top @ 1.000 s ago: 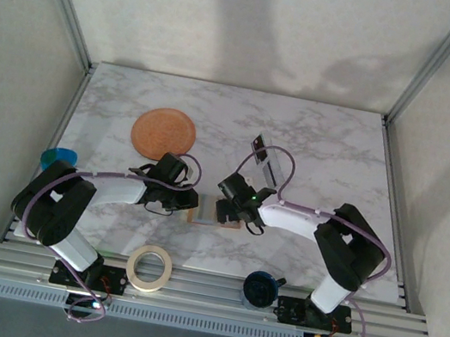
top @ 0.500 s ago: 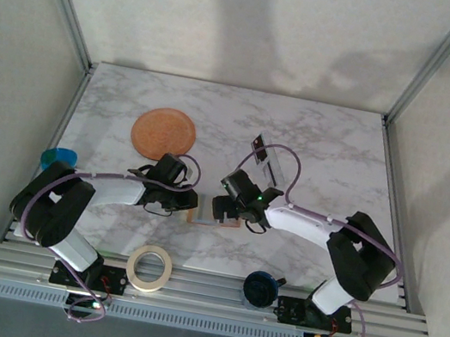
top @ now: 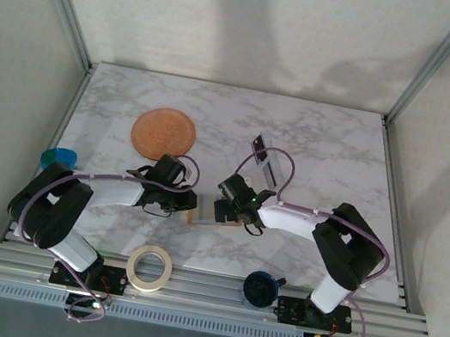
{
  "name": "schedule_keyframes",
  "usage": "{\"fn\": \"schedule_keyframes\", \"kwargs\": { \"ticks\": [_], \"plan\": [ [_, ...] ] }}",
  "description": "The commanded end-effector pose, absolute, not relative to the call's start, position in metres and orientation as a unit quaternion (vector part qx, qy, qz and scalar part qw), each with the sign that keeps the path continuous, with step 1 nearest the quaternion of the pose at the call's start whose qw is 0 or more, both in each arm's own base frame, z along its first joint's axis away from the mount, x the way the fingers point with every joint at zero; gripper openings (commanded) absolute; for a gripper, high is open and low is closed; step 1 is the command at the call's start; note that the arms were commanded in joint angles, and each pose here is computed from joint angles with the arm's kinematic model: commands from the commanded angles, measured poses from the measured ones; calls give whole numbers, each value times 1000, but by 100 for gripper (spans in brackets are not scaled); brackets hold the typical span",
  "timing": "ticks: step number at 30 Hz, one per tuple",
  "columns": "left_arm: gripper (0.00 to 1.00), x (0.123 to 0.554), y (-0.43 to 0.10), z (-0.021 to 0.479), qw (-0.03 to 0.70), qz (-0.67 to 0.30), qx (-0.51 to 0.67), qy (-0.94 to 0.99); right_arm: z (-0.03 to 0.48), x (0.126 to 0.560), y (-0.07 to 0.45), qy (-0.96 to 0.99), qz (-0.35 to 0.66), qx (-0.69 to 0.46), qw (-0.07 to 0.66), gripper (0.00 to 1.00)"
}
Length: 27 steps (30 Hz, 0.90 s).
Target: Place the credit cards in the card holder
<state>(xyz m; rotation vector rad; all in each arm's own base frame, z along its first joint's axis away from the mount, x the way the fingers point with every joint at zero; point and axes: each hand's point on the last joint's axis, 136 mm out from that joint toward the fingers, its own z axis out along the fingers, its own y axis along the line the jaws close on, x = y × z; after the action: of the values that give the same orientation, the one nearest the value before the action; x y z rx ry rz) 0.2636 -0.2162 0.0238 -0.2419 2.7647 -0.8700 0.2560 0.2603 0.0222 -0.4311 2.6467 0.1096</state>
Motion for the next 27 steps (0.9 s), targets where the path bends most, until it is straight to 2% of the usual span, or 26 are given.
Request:
{"fn": "schedule_keyframes", "kwargs": {
  "ticks": [1,6,10,15,17,22,27],
  "plan": [
    [15,251,-199,10,100,-262,-102,954,25,247,245,962,16,-162,219,99],
    [16,254,-202,13,107,-272,-93,952,49,248,273,960,83,-164,211,99],
    [19,262,-209,25,121,-287,-88,946,74,251,267,959,85,-155,223,99],
    [20,265,-204,32,135,-283,-89,946,76,246,255,958,84,-174,212,99],
    [20,264,-205,35,136,-287,-88,944,71,241,252,958,97,-191,191,96],
    [22,262,-201,40,144,-288,-88,943,75,242,251,953,136,-214,163,82],
    [23,262,-191,42,149,-280,-97,944,92,235,294,940,220,-206,163,83]
  ]
}}
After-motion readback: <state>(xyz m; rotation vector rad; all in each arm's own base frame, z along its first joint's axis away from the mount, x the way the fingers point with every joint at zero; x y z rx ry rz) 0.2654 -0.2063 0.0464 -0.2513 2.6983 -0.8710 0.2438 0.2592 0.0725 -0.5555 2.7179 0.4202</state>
